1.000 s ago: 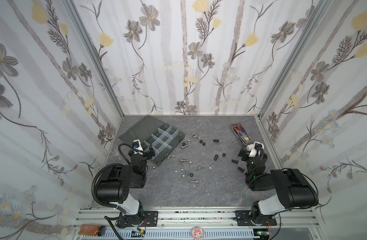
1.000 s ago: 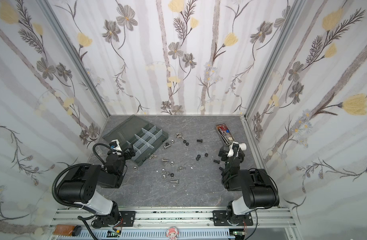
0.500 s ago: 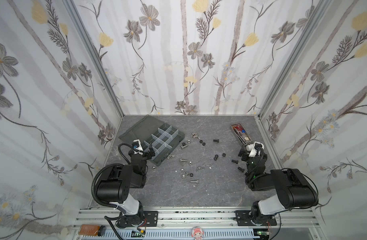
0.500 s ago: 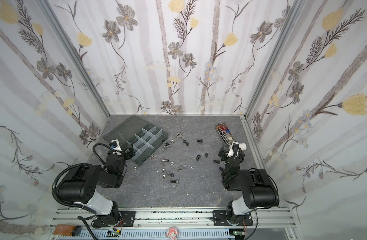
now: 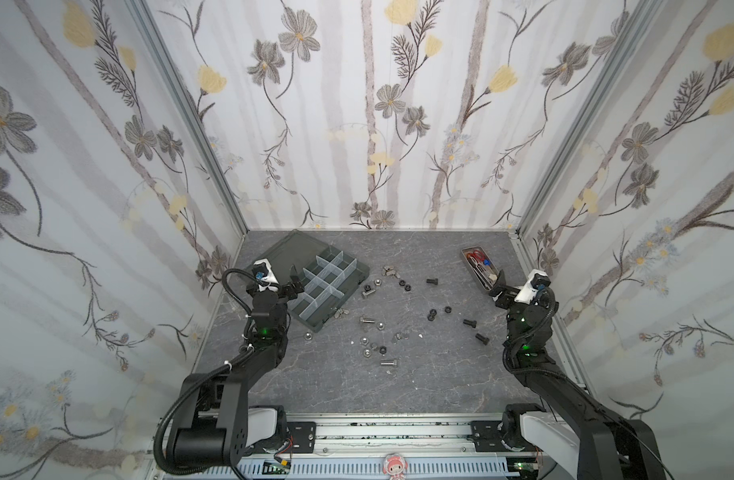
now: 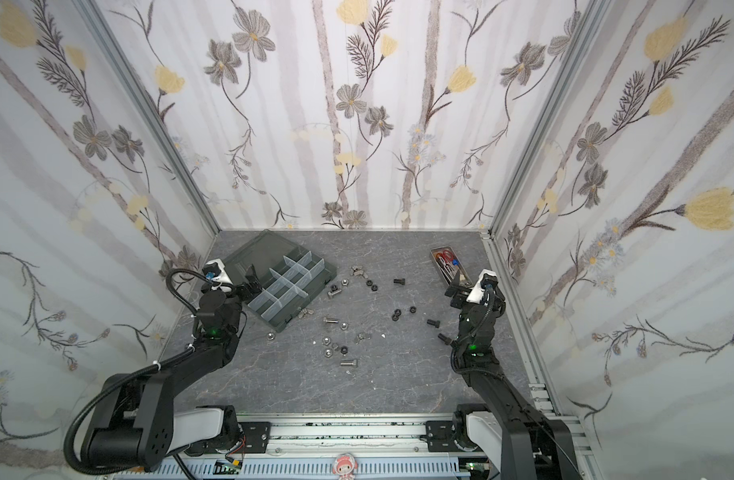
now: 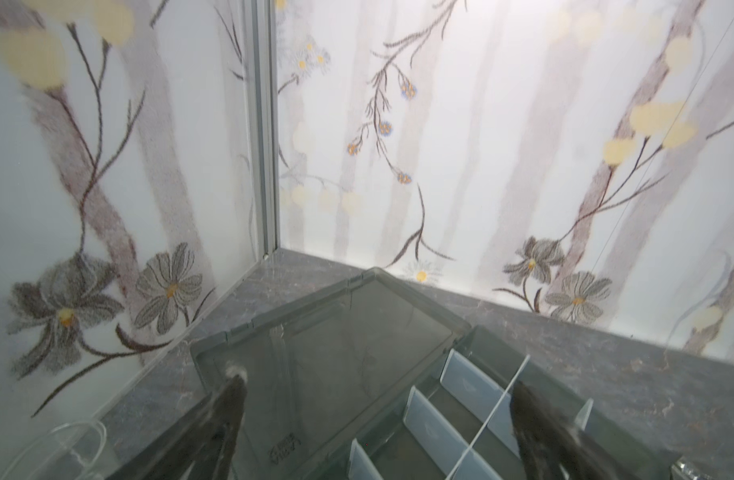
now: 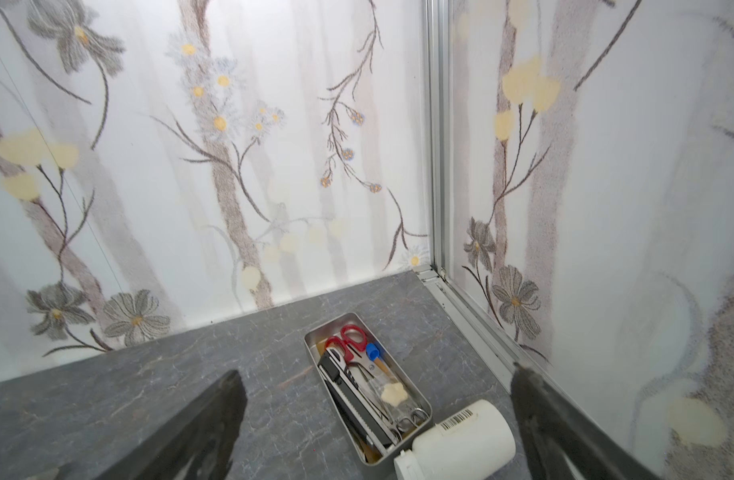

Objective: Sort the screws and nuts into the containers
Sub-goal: 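Raise both grippers from rest and move them over the table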

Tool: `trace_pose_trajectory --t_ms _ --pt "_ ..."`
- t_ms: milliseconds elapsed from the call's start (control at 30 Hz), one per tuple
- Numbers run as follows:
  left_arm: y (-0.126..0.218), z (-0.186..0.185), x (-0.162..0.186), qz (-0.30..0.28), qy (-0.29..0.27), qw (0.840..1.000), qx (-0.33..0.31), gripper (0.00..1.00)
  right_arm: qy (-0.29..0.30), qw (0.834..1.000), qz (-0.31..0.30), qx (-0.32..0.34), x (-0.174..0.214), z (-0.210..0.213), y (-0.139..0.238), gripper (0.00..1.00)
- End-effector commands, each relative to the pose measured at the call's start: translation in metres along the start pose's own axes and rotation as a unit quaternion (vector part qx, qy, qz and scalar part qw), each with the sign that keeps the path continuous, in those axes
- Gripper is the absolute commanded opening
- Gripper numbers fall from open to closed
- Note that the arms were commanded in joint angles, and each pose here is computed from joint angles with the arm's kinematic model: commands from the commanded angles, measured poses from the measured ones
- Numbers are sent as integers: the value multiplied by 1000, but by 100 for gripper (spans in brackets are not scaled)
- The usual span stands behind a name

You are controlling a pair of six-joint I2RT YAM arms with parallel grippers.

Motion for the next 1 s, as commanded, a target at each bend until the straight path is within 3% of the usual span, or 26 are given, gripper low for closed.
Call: trace_pose_trajectory --t_ms 0,167,300,400,533,667,833,967 --pt "3 -4 -14 50 17 998 -31 100 -9 998 57 -24 -3 1 6 99" --pt "11 -46 -51 109 20 994 -6 100 -63 991 60 -98 -42 9 20 97" --pt "37 -79 -58 143 26 989 0 100 -56 982 91 -154 -55 34 31 96" --pt "51 -102 -50 209 37 977 22 100 -54 971 121 -200 -56 54 36 96" --pt "69 -122 -22 267 -14 962 52 100 -21 946 182 -269 -46 89 38 94" --pt "76 -129 -3 295 -33 954 47 100 35 931 236 -276 -27 107 39 94" --pt "79 -136 23 315 -37 947 42 100 31 930 255 -262 -13 115 29 96" --pt "76 -151 37 307 18 949 69 100 23 930 274 -245 -3 128 11 97"
Point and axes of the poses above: each gripper's point midway between its finger pads, its own y axis back along the fingers, its own z axis along the line the jaws close on, x = y × z, the point moved 8 cm from there along y, back along the fingers, and after that the axes turned 15 degrees about y, right-handed, at the moved point
